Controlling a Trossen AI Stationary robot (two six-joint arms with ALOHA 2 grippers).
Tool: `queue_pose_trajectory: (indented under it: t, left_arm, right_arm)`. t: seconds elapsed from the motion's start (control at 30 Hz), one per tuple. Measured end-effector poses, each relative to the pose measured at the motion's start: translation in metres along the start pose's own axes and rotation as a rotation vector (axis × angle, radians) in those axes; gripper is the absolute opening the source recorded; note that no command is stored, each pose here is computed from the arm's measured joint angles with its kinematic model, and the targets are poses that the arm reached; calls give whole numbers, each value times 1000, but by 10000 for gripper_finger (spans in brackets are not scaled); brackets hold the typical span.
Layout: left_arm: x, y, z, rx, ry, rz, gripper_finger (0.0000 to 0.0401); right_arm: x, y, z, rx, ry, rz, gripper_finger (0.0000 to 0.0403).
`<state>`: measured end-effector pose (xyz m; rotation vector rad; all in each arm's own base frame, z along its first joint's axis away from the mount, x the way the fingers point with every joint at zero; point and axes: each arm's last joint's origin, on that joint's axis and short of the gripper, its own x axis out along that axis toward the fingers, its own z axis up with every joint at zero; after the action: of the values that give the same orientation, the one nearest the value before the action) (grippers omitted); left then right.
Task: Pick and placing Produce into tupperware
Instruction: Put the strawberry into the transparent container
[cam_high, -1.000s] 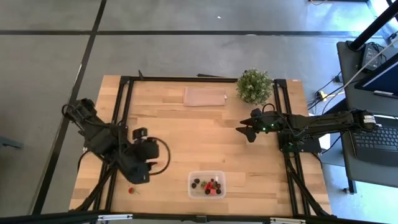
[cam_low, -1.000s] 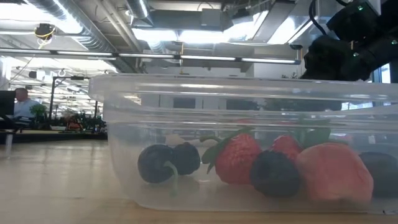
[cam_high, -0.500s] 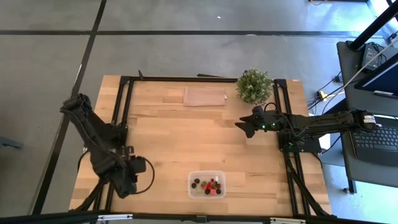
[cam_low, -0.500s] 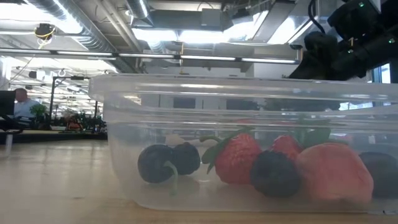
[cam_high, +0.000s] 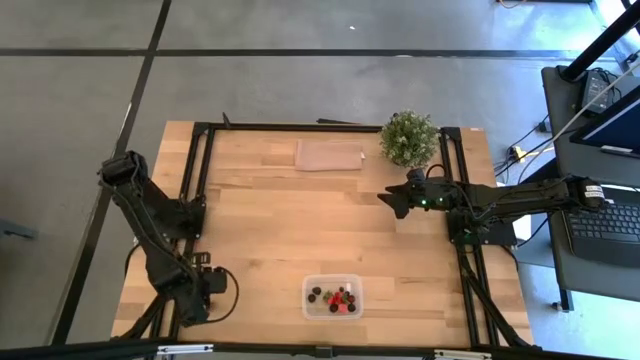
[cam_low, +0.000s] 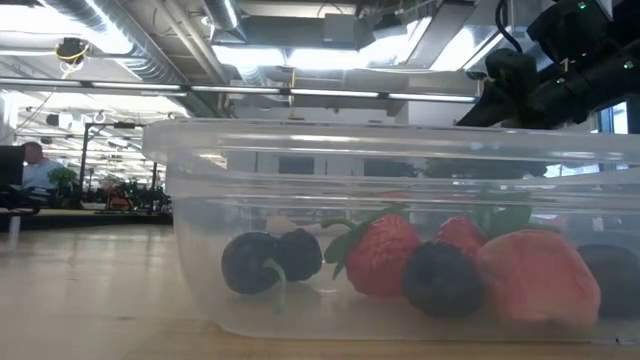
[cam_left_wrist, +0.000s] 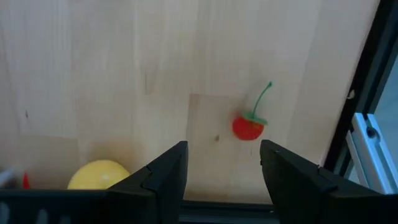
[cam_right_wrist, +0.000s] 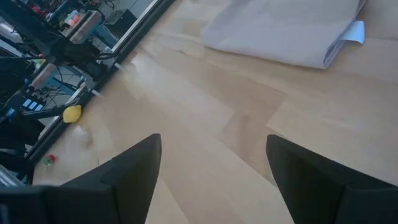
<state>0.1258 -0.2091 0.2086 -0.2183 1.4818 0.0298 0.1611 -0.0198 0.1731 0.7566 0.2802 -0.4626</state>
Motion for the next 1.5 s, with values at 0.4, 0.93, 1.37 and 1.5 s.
queue_pose_trajectory:
  t: [0.4, 0.93, 1.37, 1.5]
  left_arm:
    - [1, -1, -4, -98, -17, 4, 193]
    - [4, -6, -3, -95, 3, -29, 191]
    - [4, -5, -2, -96, 7, -25, 236]
    - [4, -6, -2, -96, 7, -26, 276]
  right_arm:
    - [0, 0, 0, -16, 0, 0, 291]
    - [0, 0, 0, -34, 2, 1, 291]
    - [0, 0, 0, -53, 2, 1, 291]
    - [0, 0, 0, -55, 2, 1, 291]
